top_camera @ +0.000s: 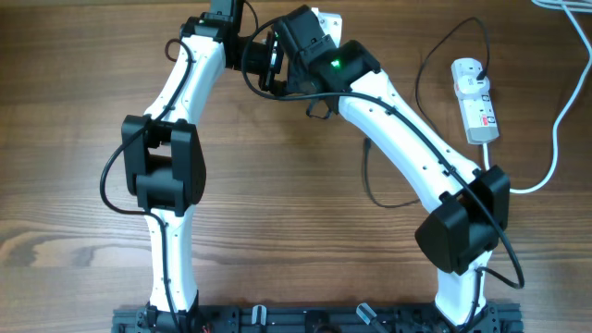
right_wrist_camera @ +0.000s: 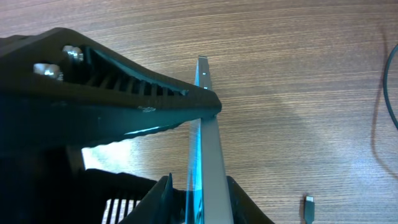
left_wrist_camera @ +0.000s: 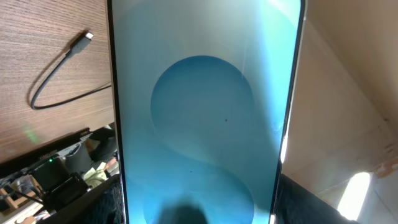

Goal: Plug charger to phone and switch on socket

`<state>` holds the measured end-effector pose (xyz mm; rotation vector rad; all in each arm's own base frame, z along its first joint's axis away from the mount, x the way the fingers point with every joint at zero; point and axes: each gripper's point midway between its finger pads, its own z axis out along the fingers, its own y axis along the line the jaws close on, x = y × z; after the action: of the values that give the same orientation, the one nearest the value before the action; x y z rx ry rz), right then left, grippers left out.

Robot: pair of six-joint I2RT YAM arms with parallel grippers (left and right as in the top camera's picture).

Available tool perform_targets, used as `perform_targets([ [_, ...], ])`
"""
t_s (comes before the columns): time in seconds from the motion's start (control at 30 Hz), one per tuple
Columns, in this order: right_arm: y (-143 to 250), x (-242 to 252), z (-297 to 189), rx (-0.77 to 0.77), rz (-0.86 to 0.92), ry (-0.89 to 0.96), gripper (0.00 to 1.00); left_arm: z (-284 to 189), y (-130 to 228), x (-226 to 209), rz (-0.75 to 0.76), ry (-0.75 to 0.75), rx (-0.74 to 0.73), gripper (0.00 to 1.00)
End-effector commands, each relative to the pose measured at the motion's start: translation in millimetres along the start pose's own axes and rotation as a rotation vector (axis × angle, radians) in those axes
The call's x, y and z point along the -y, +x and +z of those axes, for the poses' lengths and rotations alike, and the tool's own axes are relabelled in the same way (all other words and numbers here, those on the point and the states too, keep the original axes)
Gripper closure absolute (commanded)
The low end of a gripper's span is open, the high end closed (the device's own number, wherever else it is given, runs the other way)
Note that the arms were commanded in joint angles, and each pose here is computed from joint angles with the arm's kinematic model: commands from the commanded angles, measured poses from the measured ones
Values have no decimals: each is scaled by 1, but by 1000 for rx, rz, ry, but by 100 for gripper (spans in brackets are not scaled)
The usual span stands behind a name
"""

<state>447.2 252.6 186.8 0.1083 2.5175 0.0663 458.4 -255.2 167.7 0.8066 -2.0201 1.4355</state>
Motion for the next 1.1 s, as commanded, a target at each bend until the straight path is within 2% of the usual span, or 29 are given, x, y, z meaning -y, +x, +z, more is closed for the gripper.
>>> perform_targets([
  [0.0, -9, 2, 0, 40, 18, 28, 74, -8, 28, 17, 77, 33, -40, 30],
  [0.27, -9, 0, -1, 37, 20, 19, 83, -8, 28, 17, 79, 33, -39, 29],
  [0.4, -9, 0, -1, 37, 20, 19, 96, -8, 27, 16, 78, 31, -33, 29],
  [0.57, -9, 0, -1, 36, 28, 19, 96, -8, 27, 16, 78, 31, -33, 29],
  [0.67, -11, 2, -3, 42, 92, 19, 96, -8, 27, 16, 78, 31, -32, 27],
  [0.77, -23, 30, -14, 84, 447, 71, 96, -8, 26, 17, 83, 32, -28, 23],
  [0.83, -29, 39, -17, 89, 571, 64, 96, -8, 25, 21, 114, 40, -24, 20],
  [0.9, -33, 44, -17, 71, 734, 39, 96, -8, 24, 25, 152, 51, -20, 11],
  [0.97, -33, 43, -15, 40, 891, 11, 96, -8, 23, 26, 159, 54, -19, 5],
  [1.07, -30, 38, -14, -6, 1123, -22, 96, -8, 23, 26, 155, 53, -18, 7],
])
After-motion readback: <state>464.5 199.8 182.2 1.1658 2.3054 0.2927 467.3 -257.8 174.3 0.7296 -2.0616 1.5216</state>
